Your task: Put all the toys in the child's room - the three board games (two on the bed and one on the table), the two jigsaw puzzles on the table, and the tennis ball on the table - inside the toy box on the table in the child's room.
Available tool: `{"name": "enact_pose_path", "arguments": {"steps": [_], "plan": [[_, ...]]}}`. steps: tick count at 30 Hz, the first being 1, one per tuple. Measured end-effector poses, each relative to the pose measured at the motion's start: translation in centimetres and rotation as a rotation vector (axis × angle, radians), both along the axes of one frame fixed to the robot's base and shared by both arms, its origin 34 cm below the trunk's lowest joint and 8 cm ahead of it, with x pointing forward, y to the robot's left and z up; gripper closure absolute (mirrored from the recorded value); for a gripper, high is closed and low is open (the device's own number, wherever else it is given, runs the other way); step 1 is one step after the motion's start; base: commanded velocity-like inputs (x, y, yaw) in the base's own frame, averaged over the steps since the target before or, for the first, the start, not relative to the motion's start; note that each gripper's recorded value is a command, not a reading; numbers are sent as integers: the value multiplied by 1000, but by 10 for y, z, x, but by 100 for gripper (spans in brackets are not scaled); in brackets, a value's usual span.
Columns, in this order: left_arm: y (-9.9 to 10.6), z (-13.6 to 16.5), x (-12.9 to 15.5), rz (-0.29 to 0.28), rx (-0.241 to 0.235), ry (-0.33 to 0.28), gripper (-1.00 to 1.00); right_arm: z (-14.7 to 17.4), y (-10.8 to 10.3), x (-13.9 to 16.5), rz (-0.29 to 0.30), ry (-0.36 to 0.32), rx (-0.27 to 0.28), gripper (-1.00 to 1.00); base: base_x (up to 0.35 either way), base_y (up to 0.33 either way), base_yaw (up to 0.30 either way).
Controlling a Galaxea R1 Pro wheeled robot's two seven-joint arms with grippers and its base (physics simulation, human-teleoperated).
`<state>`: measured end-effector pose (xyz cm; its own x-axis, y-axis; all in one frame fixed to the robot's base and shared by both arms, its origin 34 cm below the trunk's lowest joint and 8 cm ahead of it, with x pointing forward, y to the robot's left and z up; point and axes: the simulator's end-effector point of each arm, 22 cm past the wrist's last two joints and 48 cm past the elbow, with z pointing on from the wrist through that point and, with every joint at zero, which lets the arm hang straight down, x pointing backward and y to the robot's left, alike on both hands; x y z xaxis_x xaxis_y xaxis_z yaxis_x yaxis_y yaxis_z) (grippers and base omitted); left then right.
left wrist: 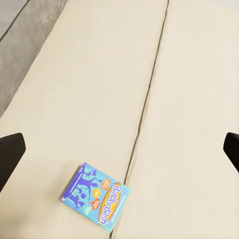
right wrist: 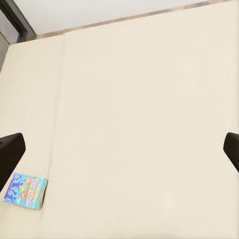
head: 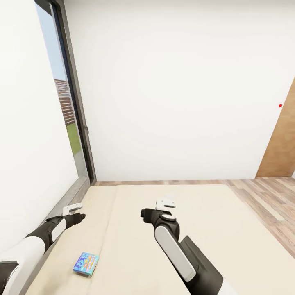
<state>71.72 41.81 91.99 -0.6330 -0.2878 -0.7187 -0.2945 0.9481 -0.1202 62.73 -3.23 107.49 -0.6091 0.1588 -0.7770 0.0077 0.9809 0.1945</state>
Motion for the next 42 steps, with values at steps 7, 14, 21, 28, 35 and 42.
{"name": "enact_pose_path", "arguments": {"steps": [7,14,21,28,35,42], "plan": [[0,0,0,-1,-2,-1,-100,0,2,-1,4,-2,-8,-100,0,0,0],[0,0,0,-1,-1,-2,-100,1,3,-1,4,-5,-9,-100,0,0,0],[0,0,0,-2,-1,-1,-100,1,3,-1,2,-5,-6,-100,0,84,85],[0,0,0,-2,-1,-2,-100,1,3,-1,3,-6,-5,-100,0,103,183],[0,0,0,-2,0,-2,-100,1,3,-1,2,-7,-5,-100,0,15,36],[0,0,0,-2,0,-2,-100,1,3,-1,1,-6,-6,-100,0,2,-4]]}}
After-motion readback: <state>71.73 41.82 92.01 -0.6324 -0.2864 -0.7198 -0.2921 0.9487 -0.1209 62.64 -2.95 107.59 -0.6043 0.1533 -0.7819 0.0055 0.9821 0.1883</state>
